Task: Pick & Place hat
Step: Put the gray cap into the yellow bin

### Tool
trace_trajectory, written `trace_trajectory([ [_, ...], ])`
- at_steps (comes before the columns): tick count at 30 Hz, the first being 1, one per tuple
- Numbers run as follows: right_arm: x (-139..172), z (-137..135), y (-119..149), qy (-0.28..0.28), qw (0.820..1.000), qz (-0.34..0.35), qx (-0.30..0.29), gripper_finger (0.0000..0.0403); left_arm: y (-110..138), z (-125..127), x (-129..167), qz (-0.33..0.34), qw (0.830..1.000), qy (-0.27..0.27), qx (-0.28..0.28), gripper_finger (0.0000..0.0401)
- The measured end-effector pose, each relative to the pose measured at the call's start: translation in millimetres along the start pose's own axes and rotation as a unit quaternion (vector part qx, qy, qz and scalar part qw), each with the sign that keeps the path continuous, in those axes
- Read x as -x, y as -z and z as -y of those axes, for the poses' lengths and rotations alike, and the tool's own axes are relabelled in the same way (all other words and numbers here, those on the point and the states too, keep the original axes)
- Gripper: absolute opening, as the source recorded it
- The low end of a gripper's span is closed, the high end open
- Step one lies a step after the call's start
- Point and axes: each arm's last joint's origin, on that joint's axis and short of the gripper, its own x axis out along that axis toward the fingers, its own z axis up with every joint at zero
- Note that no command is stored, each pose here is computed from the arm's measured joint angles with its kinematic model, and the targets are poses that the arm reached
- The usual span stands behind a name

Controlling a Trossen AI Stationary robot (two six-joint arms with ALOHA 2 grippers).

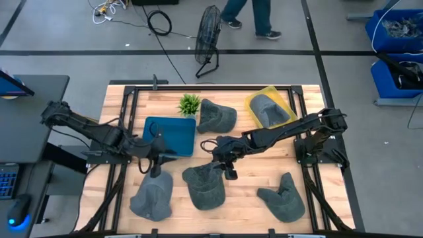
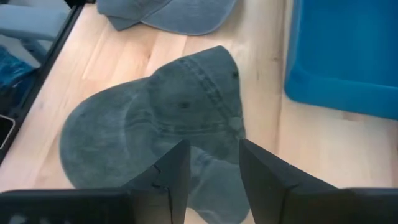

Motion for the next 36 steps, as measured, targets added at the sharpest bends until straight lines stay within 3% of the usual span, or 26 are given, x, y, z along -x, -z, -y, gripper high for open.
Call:
trace_trajectory([
  [3,0,0,0,-0.001,1.0,0.0,0.0,0.0139,13,2,2,-0.071,0.993,0.016,0.092,0.0113],
  [5,0,0,0,0.0,1.0,0.0,0.0,0.0139,24,4,5,-0.13,0.978,0.014,0.163,0.0113],
  [7,0,1,0,0.007,1.0,0.0,0.0,0.0139,34,8,7,-0.185,0.964,0.009,0.192,0.0113],
  [13,0,1,0,0.017,1.0,-0.001,0.002,0.0139,57,26,4,-0.256,0.949,-0.019,0.182,0.0113],
  [19,0,1,0,0.017,0.998,-0.001,0.054,0.0139,78,49,-7,-0.303,0.942,-0.03,0.141,0.0113],
  [27,0,3,-3,0.02,0.99,0.011,0.14,0.0139,104,74,-16,-0.332,0.914,-0.078,0.219,0.0113],
  [36,2,15,-5,0.033,0.987,0.022,0.158,0.0139,119,85,-19,-0.345,0.915,-0.083,0.189,0.0112],
])
